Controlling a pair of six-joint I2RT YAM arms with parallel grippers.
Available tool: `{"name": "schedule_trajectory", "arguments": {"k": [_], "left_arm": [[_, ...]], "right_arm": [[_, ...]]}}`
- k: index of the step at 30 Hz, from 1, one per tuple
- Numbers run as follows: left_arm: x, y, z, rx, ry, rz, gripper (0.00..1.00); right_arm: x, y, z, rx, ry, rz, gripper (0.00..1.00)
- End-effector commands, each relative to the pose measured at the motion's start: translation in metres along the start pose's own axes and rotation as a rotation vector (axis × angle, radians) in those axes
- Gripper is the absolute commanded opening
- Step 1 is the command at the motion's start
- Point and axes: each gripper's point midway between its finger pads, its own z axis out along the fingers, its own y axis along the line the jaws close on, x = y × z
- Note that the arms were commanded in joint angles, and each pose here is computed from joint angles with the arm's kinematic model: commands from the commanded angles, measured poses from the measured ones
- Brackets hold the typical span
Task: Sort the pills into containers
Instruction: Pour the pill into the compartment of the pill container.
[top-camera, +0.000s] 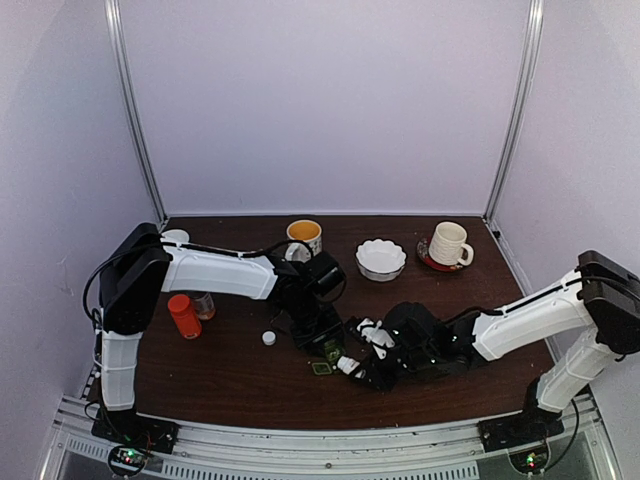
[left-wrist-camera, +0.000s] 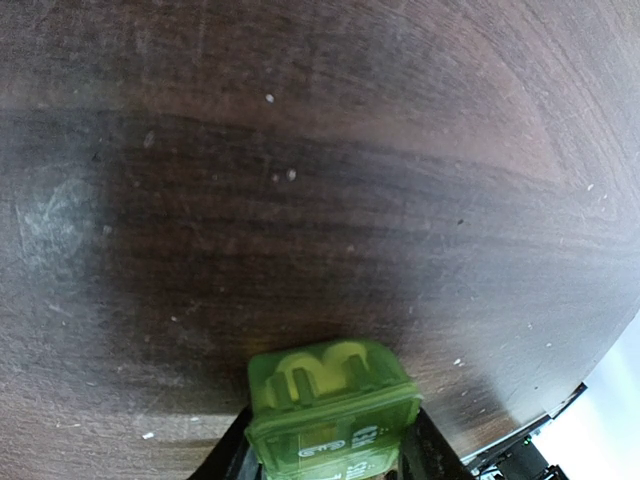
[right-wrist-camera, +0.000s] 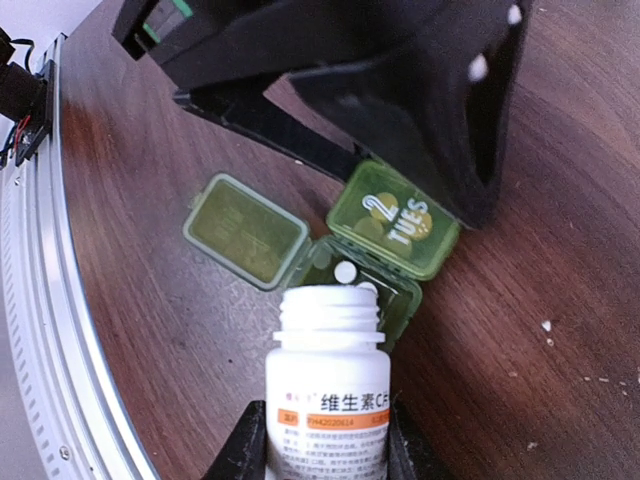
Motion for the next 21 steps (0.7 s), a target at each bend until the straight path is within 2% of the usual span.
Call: {"name": "schedule_trajectory", "arguments": {"k": [1,7,14,21], "left_arm": [[0.005,0.024,0.015,-0.079,0.038,-0.030,0.35],[0.005,0.024,0.015,-0.078,0.035,-0.032,0.35],[0.004,0.024,0.013,-0.078,0.029,-0.034,0.35],[0.005,0.022,0.015,-0.074,0.038,-0.030,0.35]], "right_arm": [[0.003,-0.002,0.007,0.015,0.028,0.020,0.04],[-0.012,0.002,-0.003,0.010,-0.019,0.000,0.04],[-0.039,0.012,-0.030,0.002,-0.130,-0.046,0.05],[-0.016,0.008,-0.010,-0.010,-0.050,-0.021,0.05]]}}
